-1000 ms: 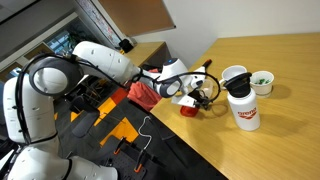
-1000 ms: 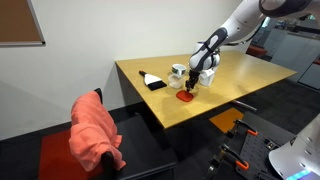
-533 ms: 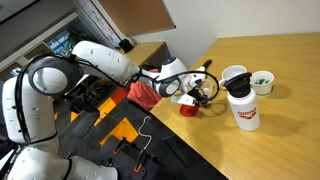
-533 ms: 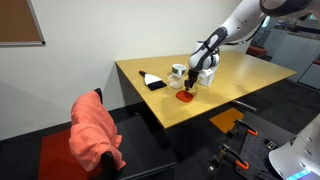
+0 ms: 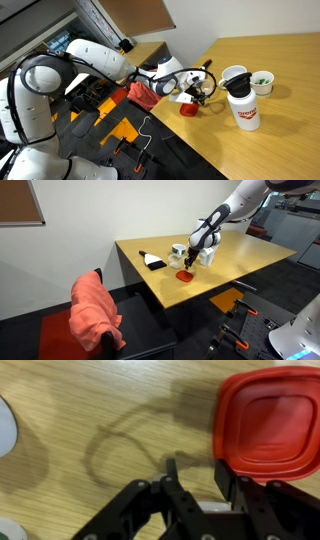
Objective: Cover the colourless lunchbox with the orange lid
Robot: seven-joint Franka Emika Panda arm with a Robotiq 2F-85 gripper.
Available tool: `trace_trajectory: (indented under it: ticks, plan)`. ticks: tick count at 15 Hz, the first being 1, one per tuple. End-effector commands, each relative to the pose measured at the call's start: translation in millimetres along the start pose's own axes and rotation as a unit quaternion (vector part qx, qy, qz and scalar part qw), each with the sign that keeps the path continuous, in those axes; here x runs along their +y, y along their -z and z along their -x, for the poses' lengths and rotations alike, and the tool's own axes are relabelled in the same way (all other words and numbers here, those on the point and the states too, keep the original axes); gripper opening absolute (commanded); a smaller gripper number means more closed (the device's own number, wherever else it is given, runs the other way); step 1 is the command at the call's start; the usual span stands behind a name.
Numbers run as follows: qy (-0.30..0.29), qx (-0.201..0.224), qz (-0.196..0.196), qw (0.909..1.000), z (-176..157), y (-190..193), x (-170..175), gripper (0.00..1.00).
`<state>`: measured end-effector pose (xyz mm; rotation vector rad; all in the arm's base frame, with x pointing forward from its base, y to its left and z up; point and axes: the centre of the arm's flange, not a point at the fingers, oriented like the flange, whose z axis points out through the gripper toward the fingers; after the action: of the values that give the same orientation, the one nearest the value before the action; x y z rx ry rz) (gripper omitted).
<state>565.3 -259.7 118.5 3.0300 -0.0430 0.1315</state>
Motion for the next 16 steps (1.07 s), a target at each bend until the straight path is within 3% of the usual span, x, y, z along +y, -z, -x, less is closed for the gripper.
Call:
trace_trajectory:
  ticks: [1,11,16]
  plan:
    - [0.025,-0.008,-0.005,0.9996,13,12,-5,0.45]
    - [0.058,-0.022,-0.035,0.9974,20,0,-16,0.45]
    - [0.046,-0.021,-0.025,0.9984,19,-5,-18,0.43]
